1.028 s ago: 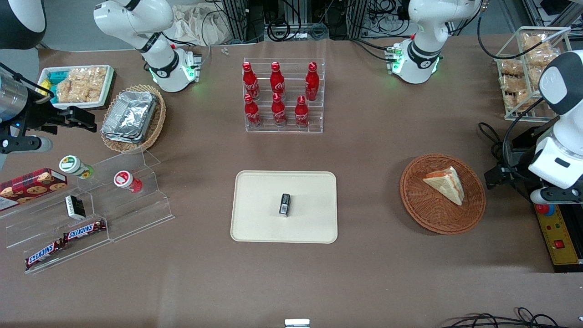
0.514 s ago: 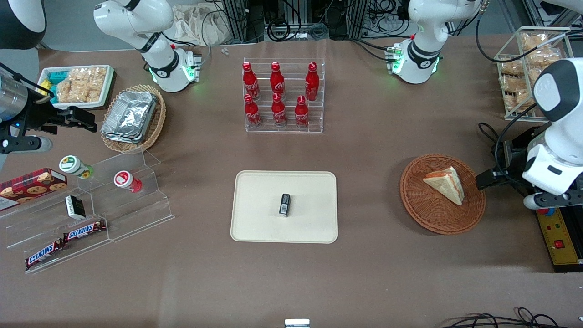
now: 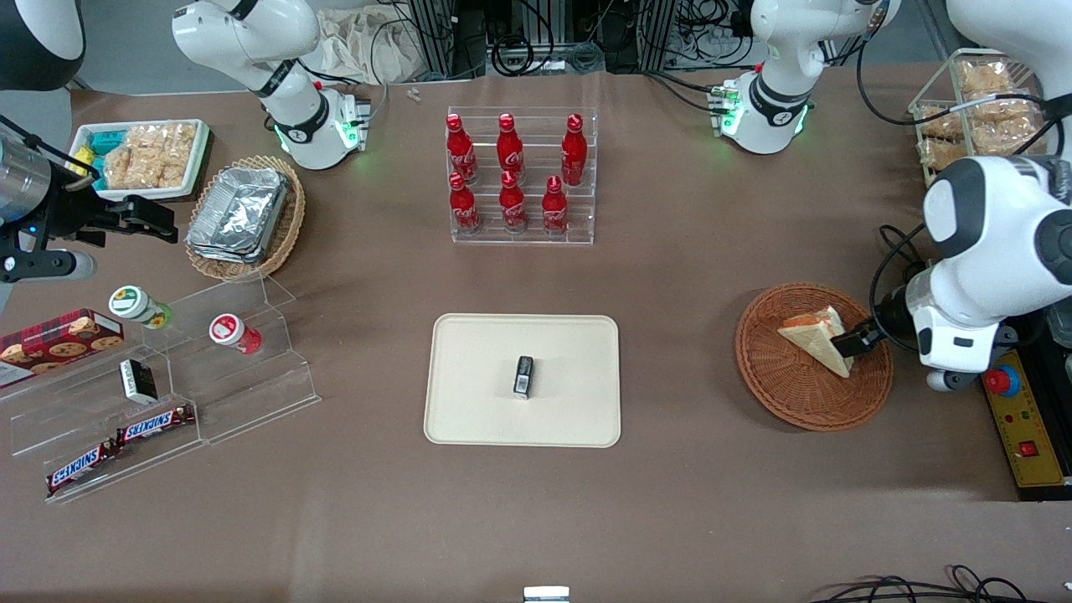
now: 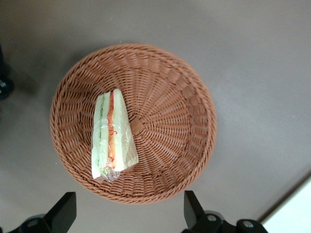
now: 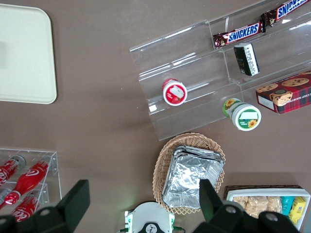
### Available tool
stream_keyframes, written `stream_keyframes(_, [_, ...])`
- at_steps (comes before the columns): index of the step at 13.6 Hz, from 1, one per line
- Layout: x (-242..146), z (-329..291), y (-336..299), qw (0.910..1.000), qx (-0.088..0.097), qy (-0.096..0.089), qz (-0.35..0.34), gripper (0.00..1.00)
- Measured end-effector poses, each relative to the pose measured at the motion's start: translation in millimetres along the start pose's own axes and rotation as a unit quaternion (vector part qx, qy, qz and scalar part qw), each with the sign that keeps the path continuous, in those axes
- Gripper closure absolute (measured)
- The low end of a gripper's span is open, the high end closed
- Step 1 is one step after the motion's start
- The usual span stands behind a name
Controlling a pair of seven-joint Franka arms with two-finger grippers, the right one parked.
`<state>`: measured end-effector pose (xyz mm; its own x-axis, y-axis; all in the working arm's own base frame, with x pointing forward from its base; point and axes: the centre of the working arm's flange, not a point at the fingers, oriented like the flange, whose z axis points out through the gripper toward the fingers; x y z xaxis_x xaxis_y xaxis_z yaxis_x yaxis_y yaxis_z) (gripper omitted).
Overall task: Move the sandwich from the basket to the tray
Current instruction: 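Lower the left gripper and grasp the wrapped sandwich in the basket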
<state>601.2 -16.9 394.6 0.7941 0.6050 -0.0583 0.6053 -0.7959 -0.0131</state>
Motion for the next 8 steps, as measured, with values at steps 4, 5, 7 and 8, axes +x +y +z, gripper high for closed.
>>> stream_keyframes(4, [-4.6, 49.4, -18.1, 0.9995, -0.006, 0.009, -0.031, 0.00])
stream_keyframes(5, [-4.9, 60.5, -24.6, 0.9992, -0.009, 0.013, -0.036, 0.00])
stream_keyframes(7, [-6.0, 79.1, -37.9, 0.9988, -0.012, 0.016, -0.044, 0.00])
stream_keyframes(8, [-7.8, 87.5, -43.1, 0.9987, -0.012, 0.016, -0.047, 0.00])
